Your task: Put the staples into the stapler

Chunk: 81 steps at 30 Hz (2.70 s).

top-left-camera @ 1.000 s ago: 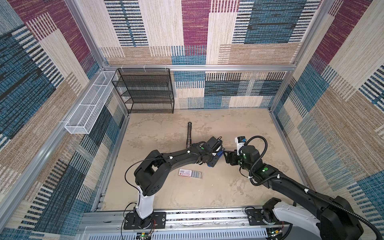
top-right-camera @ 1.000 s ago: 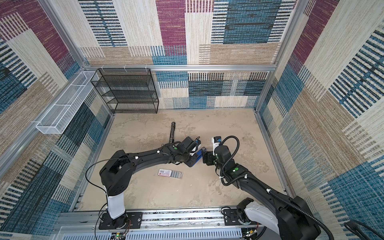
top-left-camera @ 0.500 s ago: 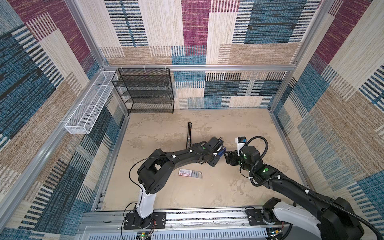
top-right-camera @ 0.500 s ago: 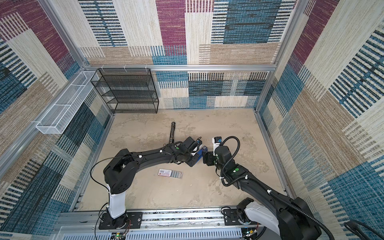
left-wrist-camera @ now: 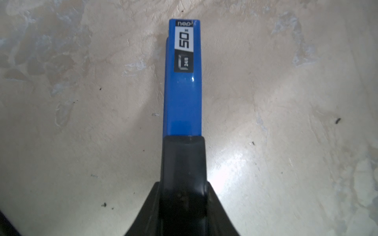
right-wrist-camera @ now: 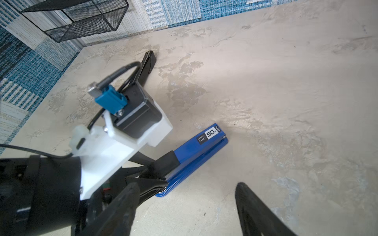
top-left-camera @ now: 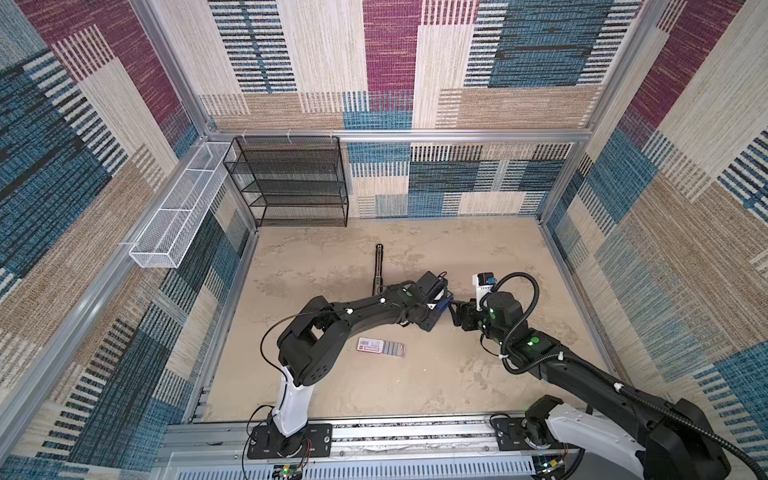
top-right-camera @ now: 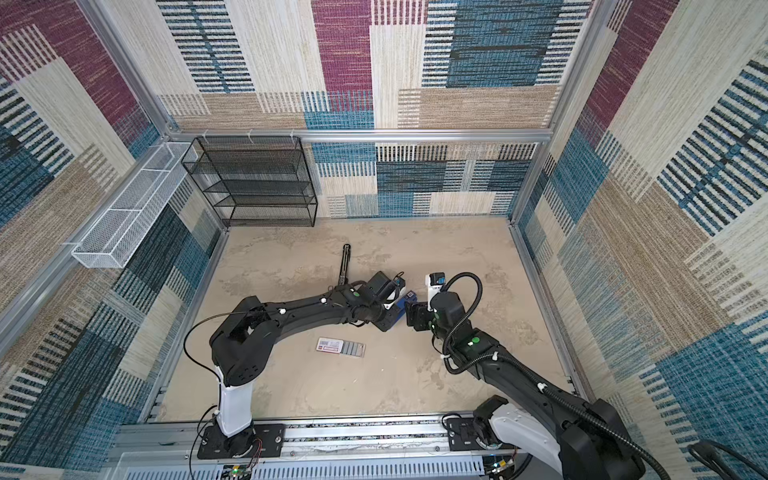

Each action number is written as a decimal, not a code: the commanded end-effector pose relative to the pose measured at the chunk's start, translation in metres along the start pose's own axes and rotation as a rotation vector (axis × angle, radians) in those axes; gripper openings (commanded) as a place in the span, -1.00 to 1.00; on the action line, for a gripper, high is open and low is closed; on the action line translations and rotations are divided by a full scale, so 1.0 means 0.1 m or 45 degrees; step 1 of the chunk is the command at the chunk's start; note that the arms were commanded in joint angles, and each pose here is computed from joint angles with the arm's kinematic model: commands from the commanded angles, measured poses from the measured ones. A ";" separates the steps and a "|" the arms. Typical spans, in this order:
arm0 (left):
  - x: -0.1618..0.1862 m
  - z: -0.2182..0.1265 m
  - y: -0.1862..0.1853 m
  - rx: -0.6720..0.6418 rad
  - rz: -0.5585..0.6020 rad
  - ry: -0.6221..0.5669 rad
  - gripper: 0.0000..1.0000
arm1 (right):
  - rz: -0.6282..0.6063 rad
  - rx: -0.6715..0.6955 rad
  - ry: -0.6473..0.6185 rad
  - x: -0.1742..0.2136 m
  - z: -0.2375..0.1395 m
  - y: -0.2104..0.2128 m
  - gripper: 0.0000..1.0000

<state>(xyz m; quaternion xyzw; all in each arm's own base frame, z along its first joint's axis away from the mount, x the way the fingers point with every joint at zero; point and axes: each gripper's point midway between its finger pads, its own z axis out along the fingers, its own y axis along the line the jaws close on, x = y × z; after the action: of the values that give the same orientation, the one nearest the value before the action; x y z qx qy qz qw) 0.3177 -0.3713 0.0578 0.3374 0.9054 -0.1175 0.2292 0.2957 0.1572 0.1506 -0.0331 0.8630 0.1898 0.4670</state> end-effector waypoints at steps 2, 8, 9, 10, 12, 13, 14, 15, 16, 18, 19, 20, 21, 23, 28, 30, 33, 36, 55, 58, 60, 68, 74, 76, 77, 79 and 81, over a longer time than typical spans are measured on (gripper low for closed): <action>-0.10 0.01 0.17 -0.053 -0.113 0.012 -0.94 | 0.024 0.031 -0.031 -0.05 -0.04 -0.05 0.56; -0.39 0.09 0.34 -0.103 -0.181 -0.027 -0.95 | 0.049 0.038 -0.043 -0.05 -0.08 -0.09 0.56; -0.43 0.11 0.36 -0.107 -0.193 -0.034 -0.95 | 0.051 0.039 -0.044 -0.05 -0.09 -0.09 0.56; -0.48 0.13 0.38 -0.110 -0.203 -0.038 -0.95 | 0.054 0.041 -0.044 -0.05 -0.09 -0.10 0.56; -0.57 0.18 0.42 -0.128 -0.220 -0.047 -0.94 | 0.056 0.041 -0.047 -0.05 -0.11 -0.10 0.56; -0.62 0.20 0.43 -0.136 -0.227 -0.046 -0.94 | 0.060 0.043 -0.046 -0.05 -0.11 -0.11 0.55; -0.66 0.24 0.45 -0.143 -0.233 -0.045 -0.94 | 0.060 0.045 -0.046 -0.05 -0.11 -0.11 0.56; -0.69 0.27 0.46 -0.148 -0.238 -0.042 -0.93 | 0.060 0.043 -0.048 -0.05 -0.12 -0.11 0.56; -0.74 0.31 0.46 -0.149 -0.241 -0.043 -0.93 | 0.062 0.045 -0.049 -0.05 -0.12 -0.11 0.56; -0.80 0.37 0.46 -0.147 -0.248 -0.040 -0.91 | 0.062 0.043 -0.049 -0.06 -0.12 -0.11 0.56; -0.84 0.40 0.46 -0.143 -0.251 -0.042 -0.89 | 0.063 0.043 -0.051 -0.06 -0.13 -0.11 0.56; -0.87 0.42 0.45 -0.135 -0.254 -0.045 -0.86 | 0.065 0.045 -0.051 -0.06 -0.13 -0.11 0.56; -0.90 0.44 0.44 -0.127 -0.256 -0.048 -0.81 | 0.064 0.044 -0.052 -0.06 -0.13 -0.11 0.56; -0.94 0.46 0.43 -0.116 -0.263 -0.051 -0.64 | 0.064 0.047 -0.053 -0.06 -0.14 -0.11 0.56; -1.01 0.37 0.40 -0.103 -0.260 -0.070 -0.15 | 0.068 0.047 -0.057 -0.07 -0.14 -0.11 0.56; -1.02 0.27 0.42 -0.117 -0.255 -0.083 -0.05 | 0.068 0.039 -0.058 -0.08 -0.14 -0.10 0.56; -1.06 0.04 0.43 -0.123 -0.251 -0.113 -0.01 | 0.064 0.024 -0.052 -0.09 -0.12 -0.07 0.56; -1.05 -0.23 0.45 -0.129 -0.253 -0.146 0.00 | 0.050 -0.018 -0.042 -0.11 -0.11 0.00 0.56; 0.46 -1.06 0.39 -0.020 -0.464 -0.059 -0.21 | -0.075 -0.619 0.200 0.19 -0.01 0.91 0.13; 0.65 -1.04 0.33 0.023 -0.519 -0.010 -0.23 | -0.098 -0.664 0.224 0.27 -0.03 1.00 0.11; 0.76 -1.02 0.29 0.050 -0.551 0.022 -0.29 | -0.107 -0.677 0.244 0.33 -0.03 1.03 0.10; 1.03 -0.84 0.12 0.111 -0.607 0.162 -0.53 | -0.097 -0.632 0.305 0.58 -0.01 0.93 0.08; 1.17 -0.65 0.06 0.073 -0.598 0.278 -0.52 | -0.090 -0.611 0.294 0.59 -0.02 0.89 0.08; 1.19 -0.62 0.05 0.063 -0.593 0.299 -0.53 | -0.089 -0.611 0.303 0.61 -0.02 0.89 0.08; 1.20 -0.60 0.04 0.060 -0.592 0.307 -0.53 | -0.088 -0.610 0.305 0.62 -0.01 0.88 0.08; 1.21 -0.58 0.04 0.049 -0.598 0.314 -0.53 | -0.089 -0.606 0.310 0.65 -0.01 0.87 0.08; 1.23 -0.56 0.04 0.041 -0.607 0.325 -0.53 | -0.087 -0.603 0.311 0.66 -0.02 0.86 0.08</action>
<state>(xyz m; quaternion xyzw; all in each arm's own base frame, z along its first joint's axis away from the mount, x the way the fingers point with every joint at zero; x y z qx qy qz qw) 0.2226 -0.2813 0.0477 0.1422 0.9754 -0.1456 0.0850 0.2332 0.2439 0.1178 -0.1974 0.8482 0.3648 0.3293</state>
